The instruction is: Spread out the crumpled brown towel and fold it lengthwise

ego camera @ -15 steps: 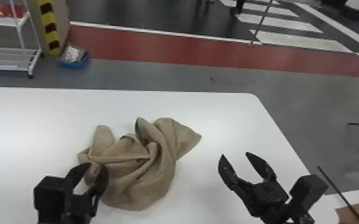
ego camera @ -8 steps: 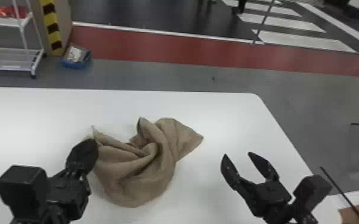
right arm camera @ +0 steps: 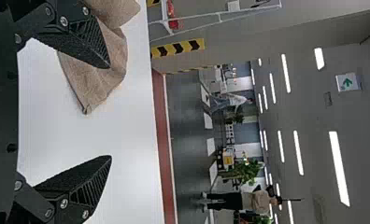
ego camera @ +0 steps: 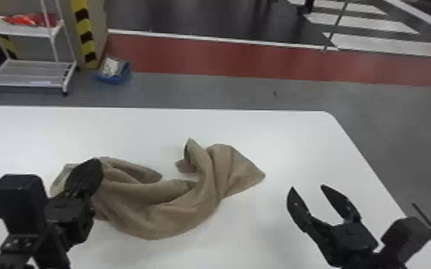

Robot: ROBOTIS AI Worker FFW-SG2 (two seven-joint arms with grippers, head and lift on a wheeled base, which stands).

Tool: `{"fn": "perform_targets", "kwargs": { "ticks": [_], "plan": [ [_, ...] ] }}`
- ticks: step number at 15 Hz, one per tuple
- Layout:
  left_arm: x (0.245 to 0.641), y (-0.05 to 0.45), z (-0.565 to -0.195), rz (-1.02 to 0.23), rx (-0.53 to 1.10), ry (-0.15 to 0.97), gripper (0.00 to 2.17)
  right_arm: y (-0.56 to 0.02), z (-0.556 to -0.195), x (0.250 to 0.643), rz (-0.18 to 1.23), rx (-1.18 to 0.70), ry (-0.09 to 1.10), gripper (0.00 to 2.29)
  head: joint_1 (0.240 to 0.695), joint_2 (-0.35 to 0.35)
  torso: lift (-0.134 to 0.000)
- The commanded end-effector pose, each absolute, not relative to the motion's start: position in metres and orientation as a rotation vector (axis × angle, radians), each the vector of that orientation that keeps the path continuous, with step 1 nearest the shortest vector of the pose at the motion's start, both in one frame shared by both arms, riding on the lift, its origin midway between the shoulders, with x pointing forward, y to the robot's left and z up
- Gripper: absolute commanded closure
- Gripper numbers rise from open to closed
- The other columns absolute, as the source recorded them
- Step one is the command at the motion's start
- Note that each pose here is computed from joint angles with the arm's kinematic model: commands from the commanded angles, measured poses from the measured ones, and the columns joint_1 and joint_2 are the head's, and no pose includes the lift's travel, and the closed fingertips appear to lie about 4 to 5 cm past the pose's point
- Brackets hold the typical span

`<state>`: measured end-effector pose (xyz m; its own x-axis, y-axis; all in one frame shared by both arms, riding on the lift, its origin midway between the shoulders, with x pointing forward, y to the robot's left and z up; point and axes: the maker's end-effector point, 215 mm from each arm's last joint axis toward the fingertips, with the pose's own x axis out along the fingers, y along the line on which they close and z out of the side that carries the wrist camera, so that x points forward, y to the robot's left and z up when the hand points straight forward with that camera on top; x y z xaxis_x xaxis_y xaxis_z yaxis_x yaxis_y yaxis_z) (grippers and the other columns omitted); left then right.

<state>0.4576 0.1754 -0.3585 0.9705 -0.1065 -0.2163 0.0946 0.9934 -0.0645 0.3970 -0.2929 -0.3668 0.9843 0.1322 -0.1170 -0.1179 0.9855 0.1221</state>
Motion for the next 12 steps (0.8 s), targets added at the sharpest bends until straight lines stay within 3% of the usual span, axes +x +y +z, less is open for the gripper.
{"fn": "perform_targets", "kwargs": {
  "ticks": [1,2,3,8,12],
  "plan": [
    [0.453,0.190,-0.372,-0.058,0.019,0.240,0.66,-0.295,-0.368,0.396,0.121,0.114,0.128,0.22,0.695,-0.158,-0.125],
    [0.451,0.196,-0.374,-0.040,0.041,0.242,0.09,-0.295,-0.369,0.396,0.121,0.115,0.131,0.22,0.695,-0.150,-0.125],
    [0.451,0.207,-0.374,-0.014,0.055,0.242,0.03,-0.295,-0.367,0.396,0.123,0.114,0.128,0.22,0.695,-0.143,-0.125],
    [0.440,0.265,-0.383,0.100,0.077,0.261,0.03,-0.294,-0.363,0.398,0.126,0.104,0.136,0.22,0.695,-0.082,-0.125],
    [0.432,0.281,-0.401,0.102,0.076,0.295,0.04,-0.300,-0.375,0.416,0.119,0.097,0.226,0.22,0.695,-0.034,-0.125]
  ]
}}
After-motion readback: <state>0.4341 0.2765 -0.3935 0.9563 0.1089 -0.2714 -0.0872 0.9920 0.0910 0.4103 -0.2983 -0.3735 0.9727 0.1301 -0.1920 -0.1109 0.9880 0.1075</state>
